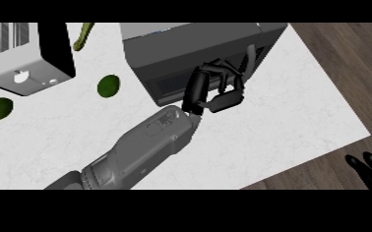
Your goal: Pick up the milk, place it into the microwave and close the microwave
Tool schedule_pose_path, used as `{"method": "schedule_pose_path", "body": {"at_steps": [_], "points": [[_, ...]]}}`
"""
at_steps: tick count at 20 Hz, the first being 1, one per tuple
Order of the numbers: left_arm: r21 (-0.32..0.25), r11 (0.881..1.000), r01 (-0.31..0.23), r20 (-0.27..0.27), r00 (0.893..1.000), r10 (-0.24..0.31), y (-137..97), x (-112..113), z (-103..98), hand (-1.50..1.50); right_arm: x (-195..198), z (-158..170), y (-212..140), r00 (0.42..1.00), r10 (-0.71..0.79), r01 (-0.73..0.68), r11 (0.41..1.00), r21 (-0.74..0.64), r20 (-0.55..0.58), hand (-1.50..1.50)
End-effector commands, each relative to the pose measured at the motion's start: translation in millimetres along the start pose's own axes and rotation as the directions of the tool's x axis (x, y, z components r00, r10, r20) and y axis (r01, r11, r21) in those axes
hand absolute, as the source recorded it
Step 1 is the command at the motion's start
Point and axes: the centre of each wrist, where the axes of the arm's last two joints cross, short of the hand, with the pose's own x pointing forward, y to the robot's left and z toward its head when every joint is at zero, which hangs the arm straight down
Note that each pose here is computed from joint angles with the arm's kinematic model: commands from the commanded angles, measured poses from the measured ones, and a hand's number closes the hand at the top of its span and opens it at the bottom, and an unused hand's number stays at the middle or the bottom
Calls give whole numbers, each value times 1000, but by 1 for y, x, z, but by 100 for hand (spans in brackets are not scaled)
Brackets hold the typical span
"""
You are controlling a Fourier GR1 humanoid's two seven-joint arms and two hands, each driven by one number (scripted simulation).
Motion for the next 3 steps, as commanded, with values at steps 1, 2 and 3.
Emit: {"method": "schedule_pose_path", "body": {"at_steps": [1,2,3], "points": [[76,997,32,-29,999,-30,14,-1,-18,150,2,-2,1,1000,-7,7,1000,11,4,-150],[71,997,30,-32,999,-28,14,-1,-19,150,3,-3,1,1000,2,-2,1000,15,-3,-150],[80,996,28,-37,999,-25,14,-2,-18,150,5,-3,1,1000,2,-2,1000,23,-7,-150]]}}
